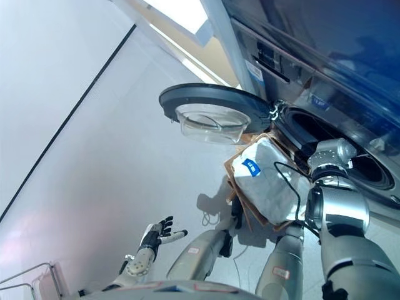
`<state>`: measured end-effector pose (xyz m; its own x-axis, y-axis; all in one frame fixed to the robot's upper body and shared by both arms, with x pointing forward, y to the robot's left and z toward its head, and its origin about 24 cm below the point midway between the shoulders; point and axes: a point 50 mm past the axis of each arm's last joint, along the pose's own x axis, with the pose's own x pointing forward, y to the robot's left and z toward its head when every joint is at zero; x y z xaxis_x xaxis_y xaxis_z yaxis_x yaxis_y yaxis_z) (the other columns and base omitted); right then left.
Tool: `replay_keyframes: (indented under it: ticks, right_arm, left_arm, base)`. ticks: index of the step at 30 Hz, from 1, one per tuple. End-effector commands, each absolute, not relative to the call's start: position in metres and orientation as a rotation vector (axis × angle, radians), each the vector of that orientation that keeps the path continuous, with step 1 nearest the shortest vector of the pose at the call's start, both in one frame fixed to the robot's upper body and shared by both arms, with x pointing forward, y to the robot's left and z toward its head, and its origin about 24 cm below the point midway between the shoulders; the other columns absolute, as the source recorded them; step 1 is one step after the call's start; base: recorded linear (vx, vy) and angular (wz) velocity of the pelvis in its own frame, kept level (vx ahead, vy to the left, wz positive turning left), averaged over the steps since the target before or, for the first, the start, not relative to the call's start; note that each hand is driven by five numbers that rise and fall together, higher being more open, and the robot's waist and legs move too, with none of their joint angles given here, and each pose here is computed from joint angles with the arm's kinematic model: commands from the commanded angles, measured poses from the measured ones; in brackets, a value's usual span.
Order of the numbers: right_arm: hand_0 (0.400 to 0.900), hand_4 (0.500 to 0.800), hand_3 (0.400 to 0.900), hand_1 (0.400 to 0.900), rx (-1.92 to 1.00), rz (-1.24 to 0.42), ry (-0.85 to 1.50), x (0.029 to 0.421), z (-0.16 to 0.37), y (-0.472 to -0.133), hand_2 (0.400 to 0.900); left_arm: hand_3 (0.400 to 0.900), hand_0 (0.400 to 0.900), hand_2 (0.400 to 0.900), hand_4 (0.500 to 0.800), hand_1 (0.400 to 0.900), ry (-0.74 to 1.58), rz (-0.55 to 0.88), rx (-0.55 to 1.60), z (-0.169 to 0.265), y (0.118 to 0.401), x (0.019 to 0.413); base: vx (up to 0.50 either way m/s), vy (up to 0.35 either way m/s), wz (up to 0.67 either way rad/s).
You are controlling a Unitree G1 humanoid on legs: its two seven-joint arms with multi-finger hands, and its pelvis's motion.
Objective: Put the clothes in the basket into the washing machine.
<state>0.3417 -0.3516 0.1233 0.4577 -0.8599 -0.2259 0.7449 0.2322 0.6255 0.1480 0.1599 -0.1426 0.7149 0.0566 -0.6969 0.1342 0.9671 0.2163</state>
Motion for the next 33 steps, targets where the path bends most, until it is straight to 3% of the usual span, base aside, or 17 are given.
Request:
replay_keyframes:
  ticks: [1, 22, 30, 31, 32, 33]
  right_arm:
    - [0.9, 0.8, 0.9, 0.9, 0.613, -0.955, -0.452, 0.354, 0.217, -0.364, 0.9]
    - [0.9, 0.8, 0.9, 0.9, 0.456, -0.871, -0.066, 0.354, 0.134, -0.351, 0.9]
    - [0.9, 0.8, 0.9, 0.9, 0.438, -0.814, 0.18, 0.337, 0.048, -0.316, 0.9]
    - [0.9, 0.8, 0.9, 0.9, 0.454, -0.645, 0.015, 0.378, 0.097, -0.269, 0.9]
    - [0.9, 0.8, 0.9, 0.9, 0.381, -0.676, 0.211, 0.344, 0.031, -0.274, 0.9]
    - [0.9, 0.8, 0.9, 0.9, 0.38, -0.677, 0.213, 0.343, 0.03, -0.275, 0.9]
  left_arm:
    - [0.9, 0.9, 0.9, 0.8, 0.9, 0.752, -0.018, 0.274, -0.139, 0.17, 0.155]
    - [0.9, 0.9, 0.9, 0.8, 0.9, 0.832, -0.007, 0.238, -0.146, 0.176, 0.145]
    - [0.9, 0.9, 0.9, 0.8, 0.9, 0.852, 0.012, 0.245, -0.147, 0.183, 0.146]
    - [0.9, 0.9, 0.9, 0.8, 0.9, 0.885, 0.065, 0.253, -0.149, 0.195, 0.138]
    - [0.9, 0.9, 0.9, 0.8, 0.9, 0.883, 0.036, 0.233, -0.148, 0.187, 0.145]
    - [0.9, 0.9, 0.9, 0.8, 0.9, 0.885, 0.035, 0.234, -0.148, 0.187, 0.145]
  base:
    - [0.048, -0.024, 0.18]
    - [0.012, -0.001, 0.0]
    - [-0.012, -0.018, -0.06]
    - [0.002, -0.032, -0.24]
    - [-0.005, -0.029, -0.24]
    - [0.02, -0.055, -0.1]
